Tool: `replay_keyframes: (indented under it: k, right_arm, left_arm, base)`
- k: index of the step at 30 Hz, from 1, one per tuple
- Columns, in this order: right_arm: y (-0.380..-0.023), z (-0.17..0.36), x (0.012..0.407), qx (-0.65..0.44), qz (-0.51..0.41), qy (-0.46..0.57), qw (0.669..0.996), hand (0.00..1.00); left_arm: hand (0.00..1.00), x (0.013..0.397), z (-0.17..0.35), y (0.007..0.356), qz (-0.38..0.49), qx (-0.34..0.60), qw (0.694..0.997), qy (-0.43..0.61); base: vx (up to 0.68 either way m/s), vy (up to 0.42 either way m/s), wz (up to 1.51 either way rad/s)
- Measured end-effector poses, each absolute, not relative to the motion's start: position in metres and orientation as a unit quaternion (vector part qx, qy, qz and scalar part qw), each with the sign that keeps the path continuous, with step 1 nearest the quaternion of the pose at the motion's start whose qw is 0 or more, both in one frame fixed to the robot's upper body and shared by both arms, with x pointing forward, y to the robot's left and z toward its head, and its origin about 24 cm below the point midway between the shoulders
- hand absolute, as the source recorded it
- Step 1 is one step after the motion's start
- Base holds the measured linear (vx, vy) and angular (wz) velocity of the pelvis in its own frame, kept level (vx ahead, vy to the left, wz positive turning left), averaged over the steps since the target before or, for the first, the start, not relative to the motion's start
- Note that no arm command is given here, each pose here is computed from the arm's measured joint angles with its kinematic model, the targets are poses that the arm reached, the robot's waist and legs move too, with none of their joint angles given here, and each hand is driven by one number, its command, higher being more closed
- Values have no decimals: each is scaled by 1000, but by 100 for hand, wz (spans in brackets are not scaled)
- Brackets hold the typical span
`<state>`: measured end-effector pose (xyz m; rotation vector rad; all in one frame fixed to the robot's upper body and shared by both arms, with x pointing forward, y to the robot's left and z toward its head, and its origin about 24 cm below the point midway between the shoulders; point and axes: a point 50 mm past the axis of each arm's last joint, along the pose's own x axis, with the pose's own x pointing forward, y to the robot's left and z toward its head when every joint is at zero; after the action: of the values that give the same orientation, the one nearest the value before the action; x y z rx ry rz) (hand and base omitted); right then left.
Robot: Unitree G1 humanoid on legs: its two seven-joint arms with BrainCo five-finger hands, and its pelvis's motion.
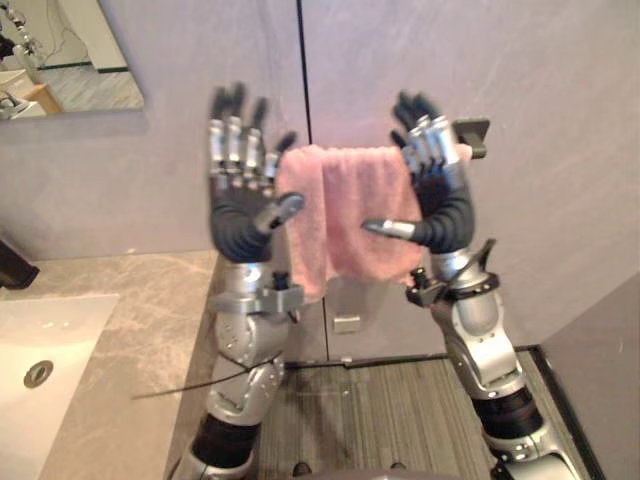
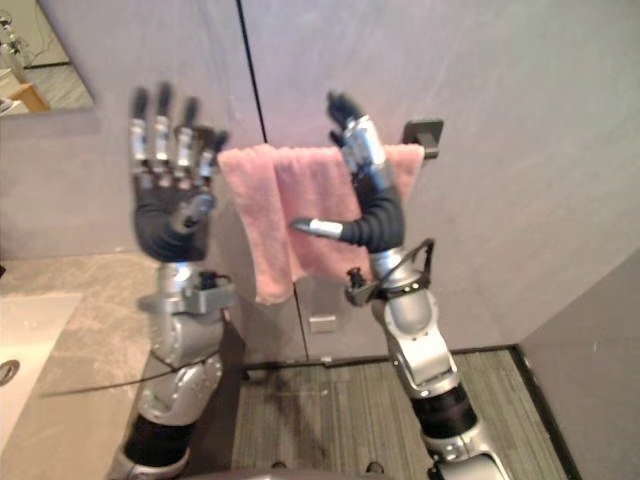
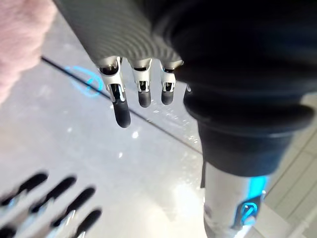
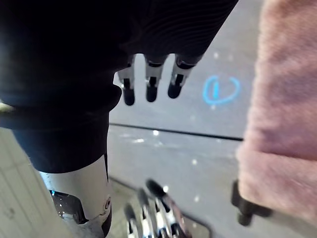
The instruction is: Organize washtable
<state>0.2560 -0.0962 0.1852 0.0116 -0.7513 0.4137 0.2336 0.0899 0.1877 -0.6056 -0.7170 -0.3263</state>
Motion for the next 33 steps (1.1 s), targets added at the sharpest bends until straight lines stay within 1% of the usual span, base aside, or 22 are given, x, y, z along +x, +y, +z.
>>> replay_keyframes:
  k: [4,13,18,23,27,29,33]
  right_arm:
    - [-93,166,263,-21,228,-314,922,0]
    - [-110,125,278,-72,215,-214,950,0]
    - [-117,96,285,-97,206,-150,962,0]
    - [-121,76,292,-83,183,-102,974,0]
    - [-128,66,299,-82,156,-76,981,0]
    - [-136,59,303,-77,127,-53,987,0]
    - [-142,59,310,-73,107,-46,990,0]
  left_arm:
    - [0,241,168,66,-227,-299,886,-273]
    - [0,255,131,50,-255,-284,908,-172]
    - [0,268,104,48,-255,-245,929,-109]
    - [0,281,90,48,-247,-221,941,-71]
    - [0,289,91,51,-238,-210,946,-72]
    - [0,295,94,57,-223,-211,949,-79]
    - [0,304,91,69,-189,-207,957,-73]
  base:
    - [-18,-6,-1]
    - [7,-6,-2]
    - [-15,-15,-7]
    - [-5,-1,-1]
    - [0,0,0]
    - [0,0,0]
    - [0,0,0]
